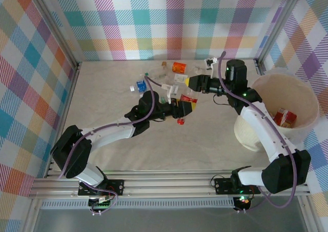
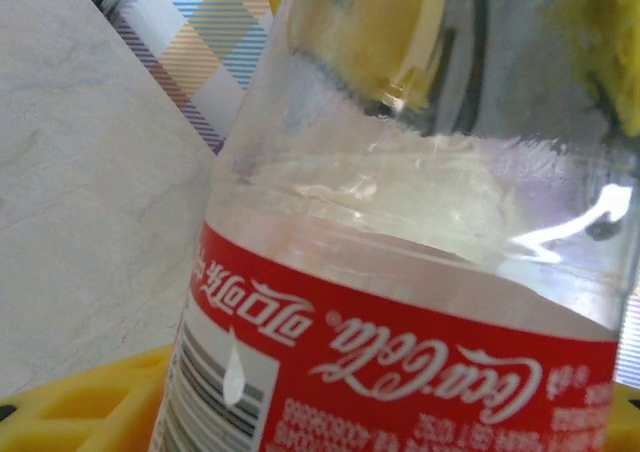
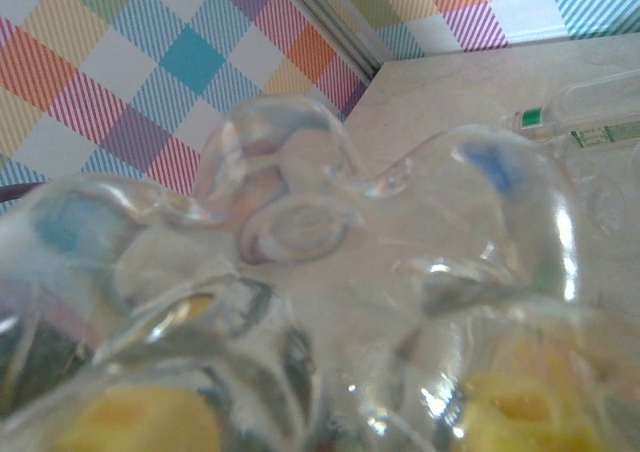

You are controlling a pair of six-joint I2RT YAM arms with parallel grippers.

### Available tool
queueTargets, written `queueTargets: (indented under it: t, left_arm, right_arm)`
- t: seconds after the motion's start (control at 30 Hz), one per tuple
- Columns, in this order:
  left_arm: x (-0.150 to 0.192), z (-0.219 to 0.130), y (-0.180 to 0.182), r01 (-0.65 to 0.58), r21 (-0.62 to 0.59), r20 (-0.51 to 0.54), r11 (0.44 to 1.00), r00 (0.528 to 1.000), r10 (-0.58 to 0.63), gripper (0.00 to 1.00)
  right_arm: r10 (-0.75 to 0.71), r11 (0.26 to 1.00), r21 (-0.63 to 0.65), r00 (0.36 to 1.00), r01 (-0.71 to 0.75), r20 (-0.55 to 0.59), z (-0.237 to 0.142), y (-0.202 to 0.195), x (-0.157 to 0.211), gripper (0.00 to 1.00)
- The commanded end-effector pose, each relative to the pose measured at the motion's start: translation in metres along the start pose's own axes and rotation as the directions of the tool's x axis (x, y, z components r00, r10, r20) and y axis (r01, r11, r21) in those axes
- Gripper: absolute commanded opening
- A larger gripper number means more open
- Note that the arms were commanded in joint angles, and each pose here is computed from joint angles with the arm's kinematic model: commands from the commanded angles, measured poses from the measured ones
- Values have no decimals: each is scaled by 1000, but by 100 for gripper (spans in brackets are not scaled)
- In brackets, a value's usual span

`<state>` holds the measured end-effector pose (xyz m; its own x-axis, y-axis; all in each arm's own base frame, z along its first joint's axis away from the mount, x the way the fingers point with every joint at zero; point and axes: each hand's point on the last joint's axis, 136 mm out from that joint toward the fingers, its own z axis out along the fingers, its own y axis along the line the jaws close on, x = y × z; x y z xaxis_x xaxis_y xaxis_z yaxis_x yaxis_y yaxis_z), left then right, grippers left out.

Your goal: Put the plastic bottles in the bin

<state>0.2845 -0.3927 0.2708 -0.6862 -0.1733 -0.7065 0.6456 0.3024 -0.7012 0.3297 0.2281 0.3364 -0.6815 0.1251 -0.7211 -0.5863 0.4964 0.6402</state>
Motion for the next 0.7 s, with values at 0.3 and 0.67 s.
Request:
queueTargets:
  t: [0.3,0.67]
  left_arm:
    - [-12,2,9,2,-79,13,997,1000,-1,91]
    - [-24,-28,28,-16,-262,92,965,995,42,100]
  right_arm:
    - [-126,958,268,990,104,65,-30,-16,-22,37]
    - [-386,814,508,916,281,111,-81,-3,-71,36]
